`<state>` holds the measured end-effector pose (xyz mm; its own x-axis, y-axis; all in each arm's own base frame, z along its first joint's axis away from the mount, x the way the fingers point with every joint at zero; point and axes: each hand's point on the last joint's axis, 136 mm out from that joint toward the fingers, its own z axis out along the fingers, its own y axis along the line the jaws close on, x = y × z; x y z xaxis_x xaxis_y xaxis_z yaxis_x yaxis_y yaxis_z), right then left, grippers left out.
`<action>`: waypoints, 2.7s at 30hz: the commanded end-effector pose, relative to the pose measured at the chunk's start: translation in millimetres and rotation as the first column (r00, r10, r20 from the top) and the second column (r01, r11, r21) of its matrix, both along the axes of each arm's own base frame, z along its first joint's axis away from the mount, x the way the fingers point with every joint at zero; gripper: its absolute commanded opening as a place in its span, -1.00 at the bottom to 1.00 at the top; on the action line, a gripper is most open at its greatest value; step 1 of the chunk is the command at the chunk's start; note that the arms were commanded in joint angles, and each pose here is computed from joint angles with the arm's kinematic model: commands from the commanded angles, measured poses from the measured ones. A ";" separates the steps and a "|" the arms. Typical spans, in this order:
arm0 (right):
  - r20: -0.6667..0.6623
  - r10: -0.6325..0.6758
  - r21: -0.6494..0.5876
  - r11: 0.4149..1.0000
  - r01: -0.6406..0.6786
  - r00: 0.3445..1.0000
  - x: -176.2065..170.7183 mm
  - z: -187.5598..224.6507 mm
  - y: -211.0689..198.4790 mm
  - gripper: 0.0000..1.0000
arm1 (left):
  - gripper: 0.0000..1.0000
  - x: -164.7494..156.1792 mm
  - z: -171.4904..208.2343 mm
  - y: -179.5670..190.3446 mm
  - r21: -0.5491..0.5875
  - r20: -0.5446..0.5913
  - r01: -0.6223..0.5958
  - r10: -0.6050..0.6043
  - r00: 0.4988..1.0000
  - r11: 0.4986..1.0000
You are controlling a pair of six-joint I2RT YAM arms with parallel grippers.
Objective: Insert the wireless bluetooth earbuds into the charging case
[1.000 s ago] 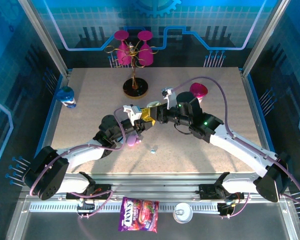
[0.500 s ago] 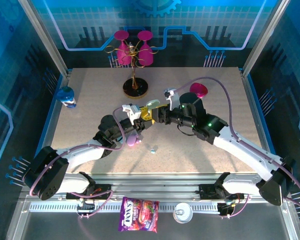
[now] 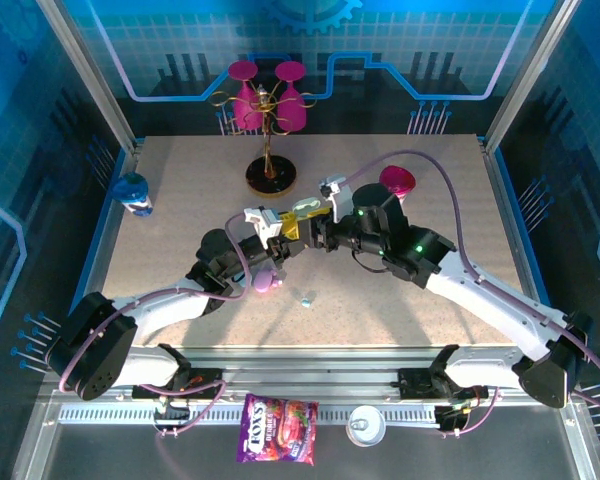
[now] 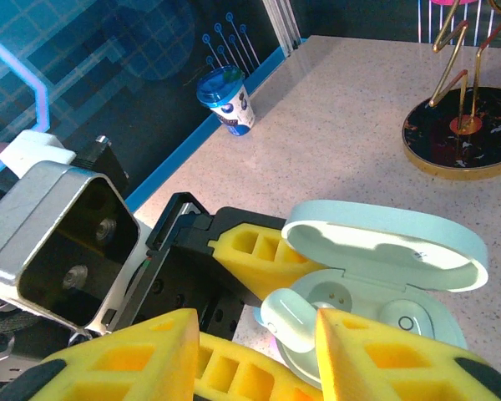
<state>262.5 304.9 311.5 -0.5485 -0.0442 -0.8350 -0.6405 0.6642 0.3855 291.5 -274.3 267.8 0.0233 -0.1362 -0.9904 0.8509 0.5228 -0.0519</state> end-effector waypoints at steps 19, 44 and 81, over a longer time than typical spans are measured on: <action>0.061 -0.087 -0.349 0.931 0.103 0.994 -1.1 8.0 -37.7 -0.26 | -0.46 2.9 -0.4 -4.9 0.030 -0.019 0.005 -0.004 1.000 1.000; -0.040 -0.048 -0.547 0.837 0.018 0.998 2.6 -14.0 -14.9 -0.25 | -0.47 1.9 -13.9 -16.5 0.071 -0.175 0.081 -0.068 0.982 0.994; -0.075 -0.037 -0.575 0.818 -0.012 0.997 14.9 -35.1 -6.7 -0.42 | -0.47 -6.7 -1.9 -17.6 0.049 -0.153 0.119 -0.111 0.982 0.992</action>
